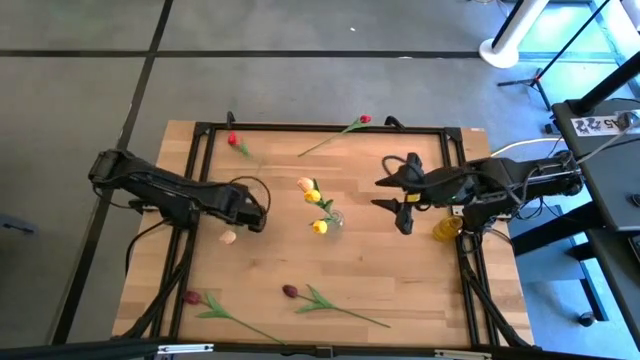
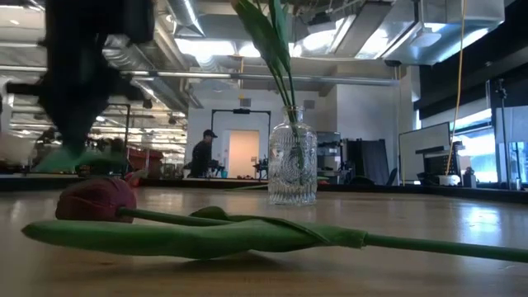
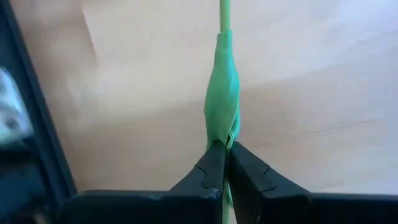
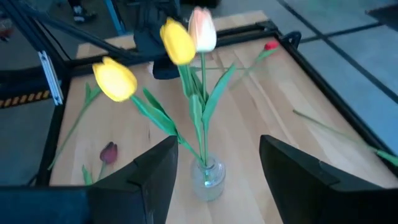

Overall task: Sort flowers into vase by color
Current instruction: Put the pink tulip into the transparent vase

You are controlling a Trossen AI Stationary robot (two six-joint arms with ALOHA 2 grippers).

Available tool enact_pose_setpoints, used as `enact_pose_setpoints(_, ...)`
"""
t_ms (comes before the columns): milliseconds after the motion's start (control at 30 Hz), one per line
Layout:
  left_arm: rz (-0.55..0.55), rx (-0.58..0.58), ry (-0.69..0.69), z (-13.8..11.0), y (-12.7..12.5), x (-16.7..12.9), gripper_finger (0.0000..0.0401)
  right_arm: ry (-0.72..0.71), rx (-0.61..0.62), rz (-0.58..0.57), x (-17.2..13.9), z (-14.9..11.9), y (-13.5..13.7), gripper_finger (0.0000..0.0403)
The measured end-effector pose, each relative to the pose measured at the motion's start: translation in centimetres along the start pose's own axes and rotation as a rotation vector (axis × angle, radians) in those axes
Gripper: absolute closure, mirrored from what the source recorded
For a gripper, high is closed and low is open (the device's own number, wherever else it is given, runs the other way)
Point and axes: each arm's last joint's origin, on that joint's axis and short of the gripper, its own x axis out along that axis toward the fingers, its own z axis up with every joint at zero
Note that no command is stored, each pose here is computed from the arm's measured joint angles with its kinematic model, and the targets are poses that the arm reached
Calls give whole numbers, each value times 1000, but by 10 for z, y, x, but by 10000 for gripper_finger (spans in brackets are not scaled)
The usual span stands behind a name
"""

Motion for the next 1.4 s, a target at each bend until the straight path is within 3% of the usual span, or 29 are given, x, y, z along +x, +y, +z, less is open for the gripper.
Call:
enact_pose_setpoints(167, -36, 191, -340, 26, -2, -65, 398, -46, -30, 13, -14, 3, -4, 178)
enact_pose_setpoints(367, 136, 420, -864, 60, 1, -119, 398, -104, -15, -32, -19, 7, -7, 178)
enact_pose_setpoints(500, 297, 551, -1026, 84, -10, -139, 398, -166, 14, -41, -20, 13, -6, 178)
enact_pose_setpoints(667, 485, 786, -1097, 115, -27, -154, 399, -290, 207, -34, -19, 27, -11, 178)
enact_pose_setpoints(800, 591, 993, -1125, 136, -36, -160, 399, -273, 301, 5, -21, 35, -28, 178)
enact_pose_setpoints(900, 599, 1137, -1142, 142, -42, -158, 399, -251, 211, 26, -26, 44, -33, 178)
enact_pose_setpoints(1067, 426, 1344, -1189, 144, -59, -145, 399, -209, -34, -89, -14, 55, -28, 178)
enact_pose_setpoints(1267, 548, 1444, -1055, 160, -79, -110, 401, -140, -324, -377, 12, 68, -31, 178)
enact_pose_setpoints(1400, 558, 1469, -1011, 168, -85, -94, 401, -61, -414, -478, 37, 71, -44, 178)
